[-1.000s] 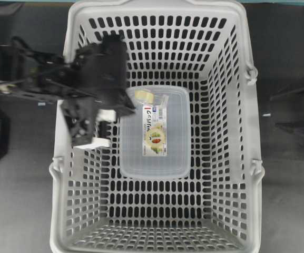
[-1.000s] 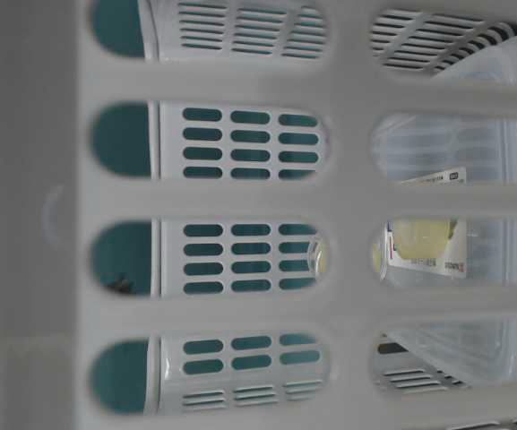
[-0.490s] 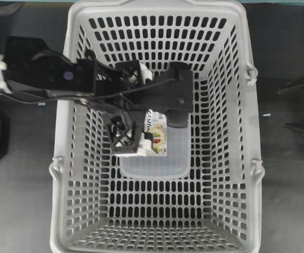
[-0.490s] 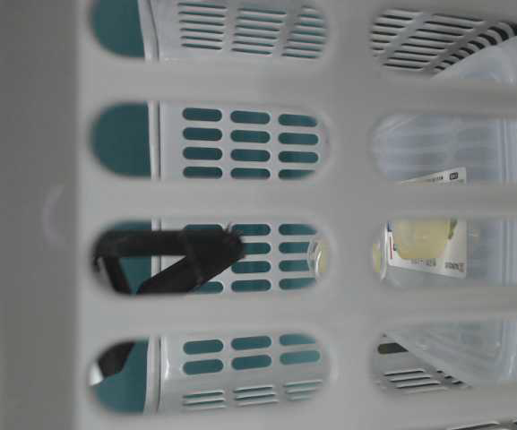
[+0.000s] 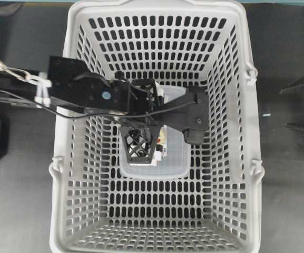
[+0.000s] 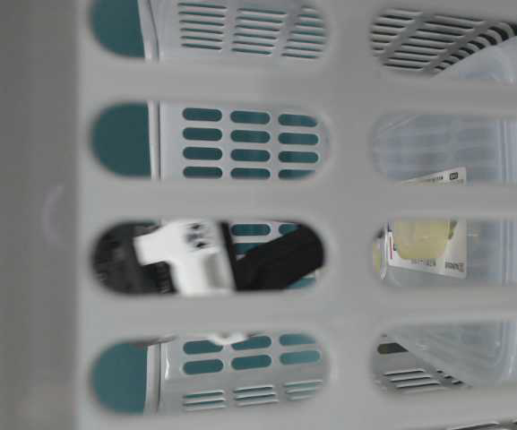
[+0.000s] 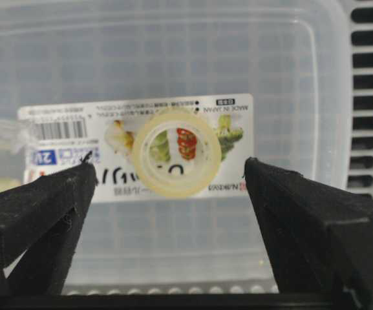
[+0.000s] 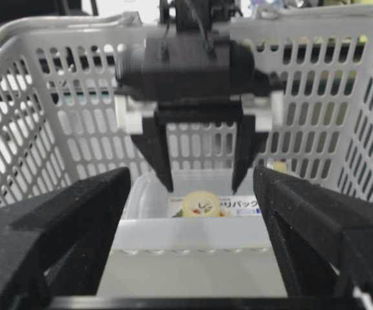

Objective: Pick up the cellophane tape from the shopping basket with the left arm.
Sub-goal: 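Move the left gripper down into the basket over the tape roll, then lower the open left gripper around the clear tape roll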

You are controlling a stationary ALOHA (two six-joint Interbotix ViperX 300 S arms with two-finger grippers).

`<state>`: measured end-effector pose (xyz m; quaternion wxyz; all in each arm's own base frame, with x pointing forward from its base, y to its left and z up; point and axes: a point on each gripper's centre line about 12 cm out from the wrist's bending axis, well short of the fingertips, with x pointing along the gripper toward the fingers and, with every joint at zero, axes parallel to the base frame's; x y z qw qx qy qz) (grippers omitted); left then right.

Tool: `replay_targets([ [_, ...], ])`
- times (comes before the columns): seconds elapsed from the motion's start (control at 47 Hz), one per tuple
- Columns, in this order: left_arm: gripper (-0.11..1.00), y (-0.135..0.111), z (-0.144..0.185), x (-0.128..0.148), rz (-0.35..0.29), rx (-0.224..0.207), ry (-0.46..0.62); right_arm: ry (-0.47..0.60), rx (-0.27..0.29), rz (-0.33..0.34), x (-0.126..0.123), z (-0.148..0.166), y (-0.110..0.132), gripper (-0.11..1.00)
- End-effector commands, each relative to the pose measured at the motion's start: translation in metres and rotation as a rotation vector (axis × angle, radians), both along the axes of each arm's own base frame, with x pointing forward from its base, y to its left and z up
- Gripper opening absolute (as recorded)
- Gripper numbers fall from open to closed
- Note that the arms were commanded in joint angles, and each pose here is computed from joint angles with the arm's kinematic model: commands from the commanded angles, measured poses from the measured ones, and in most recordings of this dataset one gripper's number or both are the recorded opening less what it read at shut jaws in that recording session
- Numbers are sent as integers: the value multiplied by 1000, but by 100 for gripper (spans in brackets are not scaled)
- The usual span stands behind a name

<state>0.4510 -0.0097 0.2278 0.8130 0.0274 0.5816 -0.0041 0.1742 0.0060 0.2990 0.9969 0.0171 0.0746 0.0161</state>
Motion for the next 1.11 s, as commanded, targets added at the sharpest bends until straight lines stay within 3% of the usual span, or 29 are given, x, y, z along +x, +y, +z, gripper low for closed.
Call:
replay_targets([
  [0.0, 90, 0, 2, 5, -3, 3, -21, -11, 6, 3, 1, 4, 1, 75],
  [0.17, 90, -1, -9, 10, -7, 1, -49, -15, 7, 6, 0, 4, 1, 75],
  [0.404, 90, -1, -26, 3, -9, 2, -9, -3, 6, 6, -2, 3, 1, 74],
  [0.745, 88, 0, -28, 2, -8, 3, -11, 2, 6, 4, -4, 2, 1, 74],
  [0.851, 78, 0, -27, 0, -7, 3, -3, 5, 6, 6, -4, 1, 1, 74],
  [0.979, 49, -1, -10, 0, -8, 3, -24, 7, 18, 4, -4, 0, 1, 74],
  [1.086, 50, -1, 19, 0, -7, 2, -63, 9, 41, 1, -4, 0, 1, 74],
])
